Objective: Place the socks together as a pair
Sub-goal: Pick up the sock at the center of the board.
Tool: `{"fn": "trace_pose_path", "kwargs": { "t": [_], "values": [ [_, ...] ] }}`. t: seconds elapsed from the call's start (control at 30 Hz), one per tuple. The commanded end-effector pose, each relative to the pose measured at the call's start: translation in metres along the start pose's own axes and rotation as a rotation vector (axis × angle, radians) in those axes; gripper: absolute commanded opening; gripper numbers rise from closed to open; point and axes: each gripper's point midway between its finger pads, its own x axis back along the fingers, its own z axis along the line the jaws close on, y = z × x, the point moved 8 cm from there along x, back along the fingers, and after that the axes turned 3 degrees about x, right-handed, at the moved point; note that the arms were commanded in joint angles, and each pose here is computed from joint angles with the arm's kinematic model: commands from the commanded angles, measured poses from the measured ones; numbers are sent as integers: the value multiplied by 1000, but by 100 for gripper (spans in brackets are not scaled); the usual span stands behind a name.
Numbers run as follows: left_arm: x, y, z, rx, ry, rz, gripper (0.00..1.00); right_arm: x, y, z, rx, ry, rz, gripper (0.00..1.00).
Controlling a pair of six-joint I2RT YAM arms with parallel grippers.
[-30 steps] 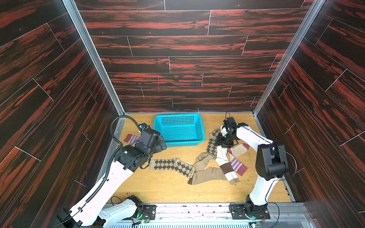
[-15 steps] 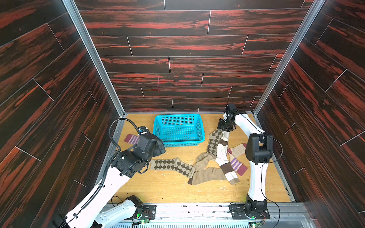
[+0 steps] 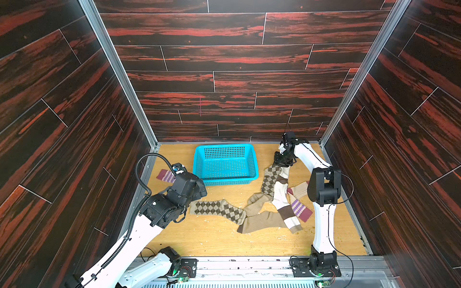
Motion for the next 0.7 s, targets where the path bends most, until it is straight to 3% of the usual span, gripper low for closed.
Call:
{"fn": "trace_pose_path", "kwargs": {
  "t": [0.0, 0.3, 0.43, 0.67],
  "values": [
    [3, 0, 5, 15, 13, -24, 97, -14, -10, 11, 50, 10, 57, 33],
    [4, -5, 12, 27, 21, -28, 97, -4, -15, 13, 94, -43, 60, 0],
    [5, -6, 12, 34, 5, -29, 97, 26, -18, 24, 83, 28, 17, 0],
    [2, -3, -2, 35, -84, -14, 96, 121, -40, 39, 81, 141, -110, 0]
  ]
}}
